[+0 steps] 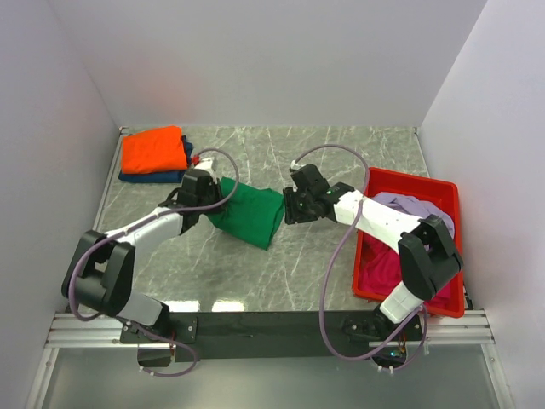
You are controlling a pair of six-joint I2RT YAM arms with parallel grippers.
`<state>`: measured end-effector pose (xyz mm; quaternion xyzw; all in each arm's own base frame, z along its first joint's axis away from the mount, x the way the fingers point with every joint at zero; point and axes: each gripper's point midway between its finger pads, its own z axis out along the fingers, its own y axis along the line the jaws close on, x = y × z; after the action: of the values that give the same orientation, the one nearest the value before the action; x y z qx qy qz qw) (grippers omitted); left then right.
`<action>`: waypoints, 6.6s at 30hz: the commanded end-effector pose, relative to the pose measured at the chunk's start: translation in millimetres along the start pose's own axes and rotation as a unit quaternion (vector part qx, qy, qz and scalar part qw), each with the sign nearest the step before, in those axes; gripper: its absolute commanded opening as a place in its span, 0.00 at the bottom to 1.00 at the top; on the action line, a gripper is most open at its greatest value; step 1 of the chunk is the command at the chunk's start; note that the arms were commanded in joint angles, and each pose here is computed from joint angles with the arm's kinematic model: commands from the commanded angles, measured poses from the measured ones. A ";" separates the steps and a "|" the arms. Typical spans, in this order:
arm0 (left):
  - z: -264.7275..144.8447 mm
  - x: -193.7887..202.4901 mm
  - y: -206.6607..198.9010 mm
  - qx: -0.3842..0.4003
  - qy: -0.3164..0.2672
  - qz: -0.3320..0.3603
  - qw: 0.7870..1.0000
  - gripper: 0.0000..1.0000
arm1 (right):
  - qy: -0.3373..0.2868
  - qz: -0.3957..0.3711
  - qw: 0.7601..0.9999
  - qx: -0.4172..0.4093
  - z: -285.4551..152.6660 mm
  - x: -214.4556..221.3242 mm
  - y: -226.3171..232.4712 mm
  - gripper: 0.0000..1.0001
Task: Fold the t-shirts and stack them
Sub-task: Neatly place the folded tshirt to the corner
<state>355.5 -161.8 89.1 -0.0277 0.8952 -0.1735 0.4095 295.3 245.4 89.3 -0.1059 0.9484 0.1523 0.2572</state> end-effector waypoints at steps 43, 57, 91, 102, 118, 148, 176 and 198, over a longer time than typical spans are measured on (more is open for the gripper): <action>-39.9 70.4 20.0 -0.059 0.012 -0.125 0.990 0.90 | 0.011 -0.043 0.997 -0.065 18.6 -22.2 53.9 0.50; -12.6 81.3 -3.4 0.043 0.018 -0.171 0.984 0.91 | 0.070 -0.042 0.995 -0.049 61.9 12.6 44.9 0.50; 32.6 125.1 -2.2 -0.016 0.084 -0.133 0.987 0.00 | 0.051 -0.040 0.997 -0.042 44.6 20.1 34.8 0.50; 40.4 6.6 35.6 -0.052 0.034 -0.015 0.998 0.00 | 0.009 -0.029 0.999 -0.036 20.9 -3.3 17.1 0.50; 64.0 -173.4 65.8 -0.021 -0.037 0.106 0.993 0.00 | -0.008 -0.034 0.998 -0.060 10.4 -4.1 14.7 0.50; 47.9 -305.6 194.0 -0.023 -0.113 0.035 0.993 0.00 | 0.010 -0.038 0.997 -0.064 20.0 3.7 14.5 0.50; 32.0 -268.3 303.8 -0.105 -0.119 -0.074 0.985 0.00 | 0.003 -0.041 0.995 -0.086 10.5 4.6 21.4 0.50; 21.8 -269.3 313.4 -0.288 -0.125 -0.095 0.945 0.99 | -0.007 -0.044 0.995 -0.087 2.6 1.5 22.2 0.50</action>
<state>589.5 163.5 108.8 -0.2120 0.8728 0.0013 0.4396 286.3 266.7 72.1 -0.1615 0.9357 0.2119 0.2315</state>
